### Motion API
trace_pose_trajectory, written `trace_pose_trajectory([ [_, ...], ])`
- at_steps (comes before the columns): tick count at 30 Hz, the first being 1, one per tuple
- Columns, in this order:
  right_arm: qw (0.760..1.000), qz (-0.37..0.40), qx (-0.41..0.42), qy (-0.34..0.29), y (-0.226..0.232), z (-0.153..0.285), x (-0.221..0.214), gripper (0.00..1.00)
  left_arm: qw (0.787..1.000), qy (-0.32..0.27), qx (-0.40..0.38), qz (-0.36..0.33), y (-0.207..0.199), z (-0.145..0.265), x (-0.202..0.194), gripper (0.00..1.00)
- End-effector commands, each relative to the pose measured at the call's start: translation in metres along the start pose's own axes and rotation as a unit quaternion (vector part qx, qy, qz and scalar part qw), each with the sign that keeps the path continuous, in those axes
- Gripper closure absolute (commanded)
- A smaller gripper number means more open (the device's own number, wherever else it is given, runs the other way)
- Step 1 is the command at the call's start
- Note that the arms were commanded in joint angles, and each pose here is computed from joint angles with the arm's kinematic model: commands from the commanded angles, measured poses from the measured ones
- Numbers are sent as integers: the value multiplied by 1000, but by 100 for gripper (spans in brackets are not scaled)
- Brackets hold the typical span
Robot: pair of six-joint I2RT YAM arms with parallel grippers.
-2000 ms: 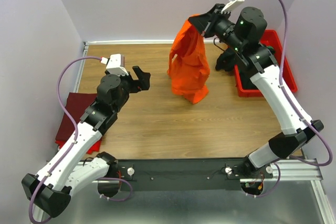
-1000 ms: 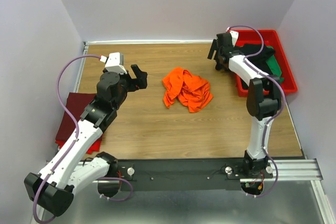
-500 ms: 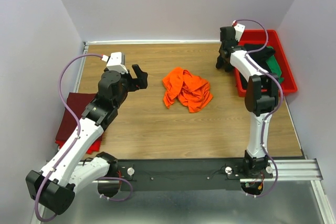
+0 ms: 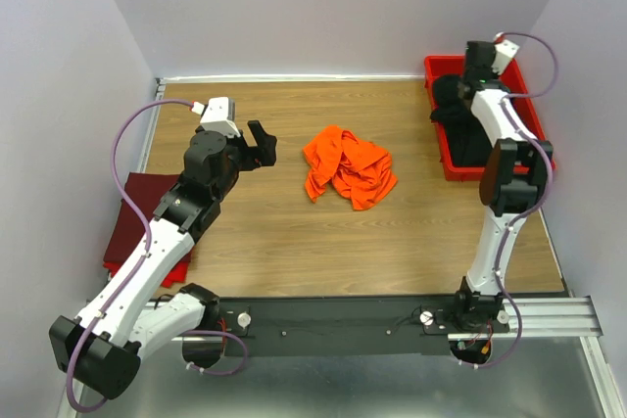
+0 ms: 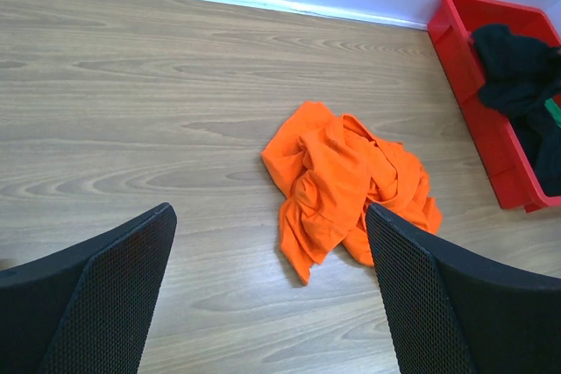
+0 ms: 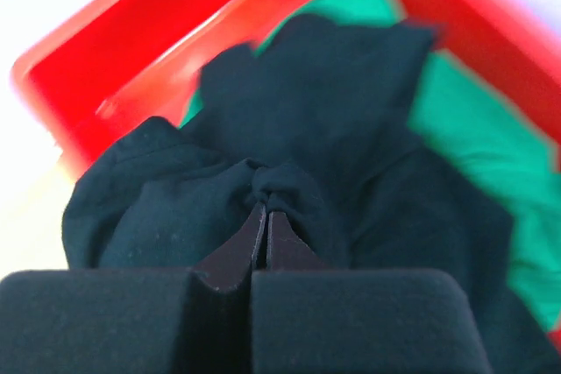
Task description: Fold and stack the t-shirts
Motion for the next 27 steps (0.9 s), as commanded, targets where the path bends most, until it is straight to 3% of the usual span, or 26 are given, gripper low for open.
trace_pose_trajectory([
  [1,998,-42,-47,-25,-47,3,38,100,1000,-9,-10,-5,-2,-1,7,4],
  [7,994,-62,-89,10,-90,-18,13,100,1000,1,-16,-5,-3,-5,2,4],
  [9,994,-54,-87,31,-92,-22,-4,93,1000,4,-20,-3,-4,-7,0,4],
  [10,994,-52,-85,36,-93,-22,-8,86,1000,7,-22,-3,-4,-8,-1,4],
  [11,994,-51,-85,43,-94,-21,-14,71,1000,11,-28,1,-6,-9,-3,4],
  [13,994,-56,-76,46,-93,-15,-12,55,999,19,-33,8,-8,-10,-6,4],
  [14,994,-57,-76,47,-95,-12,-13,39,999,24,-40,16,-11,-11,-9,4],
  [16,995,-64,-66,43,-94,-2,-6,27,998,29,-47,23,-13,-12,-13,4],
  [20,996,-91,-16,16,-87,42,32,18,996,44,-59,41,-16,-16,-26,5],
  [23,995,-92,26,22,-75,71,32,17,995,56,-61,54,-17,-20,-35,6],
  [27,992,-32,118,26,-13,145,4,18,992,79,-63,72,-20,-31,-58,10],
])
Point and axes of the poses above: each gripper's point midway between its finger pads, its own z axis back along the fingers, its own y axis along the line the jaws close on, x = y × z, the point moved 4 cm from there along z, back along the fingers, and after that the axes turned 6 degrees about -z, right-handed, at the moved point
